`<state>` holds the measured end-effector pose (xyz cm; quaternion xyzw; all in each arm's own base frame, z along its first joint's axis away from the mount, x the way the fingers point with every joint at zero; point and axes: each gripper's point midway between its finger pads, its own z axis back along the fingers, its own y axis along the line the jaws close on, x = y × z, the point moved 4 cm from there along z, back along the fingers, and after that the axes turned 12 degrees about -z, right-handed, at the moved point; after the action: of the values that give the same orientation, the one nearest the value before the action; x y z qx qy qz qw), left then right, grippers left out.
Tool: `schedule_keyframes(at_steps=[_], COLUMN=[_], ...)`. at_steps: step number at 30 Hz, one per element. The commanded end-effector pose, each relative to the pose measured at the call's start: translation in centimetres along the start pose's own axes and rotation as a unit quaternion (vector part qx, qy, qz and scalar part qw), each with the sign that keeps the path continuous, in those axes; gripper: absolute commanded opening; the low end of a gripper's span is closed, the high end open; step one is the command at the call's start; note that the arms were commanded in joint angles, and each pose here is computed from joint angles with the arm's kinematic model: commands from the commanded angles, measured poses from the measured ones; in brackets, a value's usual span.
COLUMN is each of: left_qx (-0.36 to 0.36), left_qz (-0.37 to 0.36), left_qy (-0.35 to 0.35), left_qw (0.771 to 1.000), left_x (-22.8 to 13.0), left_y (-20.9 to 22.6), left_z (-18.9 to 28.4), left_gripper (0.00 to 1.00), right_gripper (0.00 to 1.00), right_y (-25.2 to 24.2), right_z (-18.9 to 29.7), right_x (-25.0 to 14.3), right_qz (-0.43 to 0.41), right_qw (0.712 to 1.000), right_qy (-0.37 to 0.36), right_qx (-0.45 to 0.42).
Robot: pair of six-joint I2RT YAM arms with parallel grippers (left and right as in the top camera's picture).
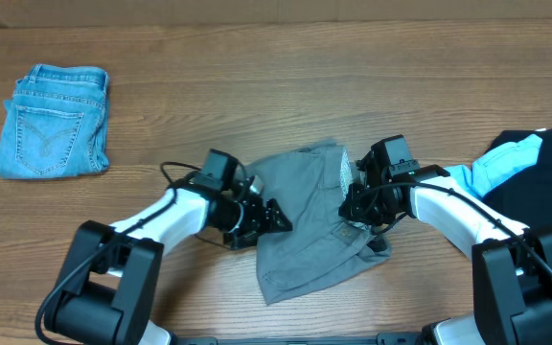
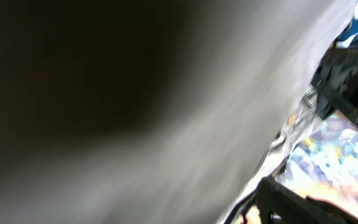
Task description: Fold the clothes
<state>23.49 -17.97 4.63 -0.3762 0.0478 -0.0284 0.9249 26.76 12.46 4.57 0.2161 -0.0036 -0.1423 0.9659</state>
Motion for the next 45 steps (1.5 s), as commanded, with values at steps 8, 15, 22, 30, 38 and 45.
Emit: schedule_keyframes(at_steps=[8, 15, 22, 30, 38, 45], left_qx=[0.052, 0.043, 0.061, 0.043, 0.035, 0.024], left_qz=[0.011, -0.021, -0.067, -0.149, -0.159, -0.168], left_qy=[-0.044, -0.058, -0.032, -0.074, -0.077, -0.103], left_qw=[0.998, 0.997, 0.995, 0.985, 0.984, 0.980], left_x=[-0.4, -1.6, -2.7, -0.8, -0.3, 1.7], left_y=[6.4, 6.2, 5.0, 3.3, 2.9, -0.7], left_z=[0.8, -1.5, -3.2, -3.6, -3.2, 1.1], left_gripper=[0.93, 0.92, 0.87, 0.50, 0.04, 0.04], right_gripper=[0.25, 0.25, 0.25, 0.25, 0.19, 0.21], right_y=[-1.4, -1.3, -1.3, -1.2, -1.4, 0.5], right_z=[-1.3, -1.3, -1.3, -1.3, -1.2, 3.5], right_x=[-0.6, -0.5, -0.5, -0.4, -0.8, -1.4], right_qz=[-0.010, -0.008, -0.014, -0.019, -0.025, -0.026], right_qw=[0.999, 1.000, 1.000, 0.999, 0.999, 0.999], right_qy=[0.014, 0.010, 0.011, 0.009, 0.018, 0.022], right_qx=[-0.029, -0.026, -0.024, -0.024, -0.030, -0.033])
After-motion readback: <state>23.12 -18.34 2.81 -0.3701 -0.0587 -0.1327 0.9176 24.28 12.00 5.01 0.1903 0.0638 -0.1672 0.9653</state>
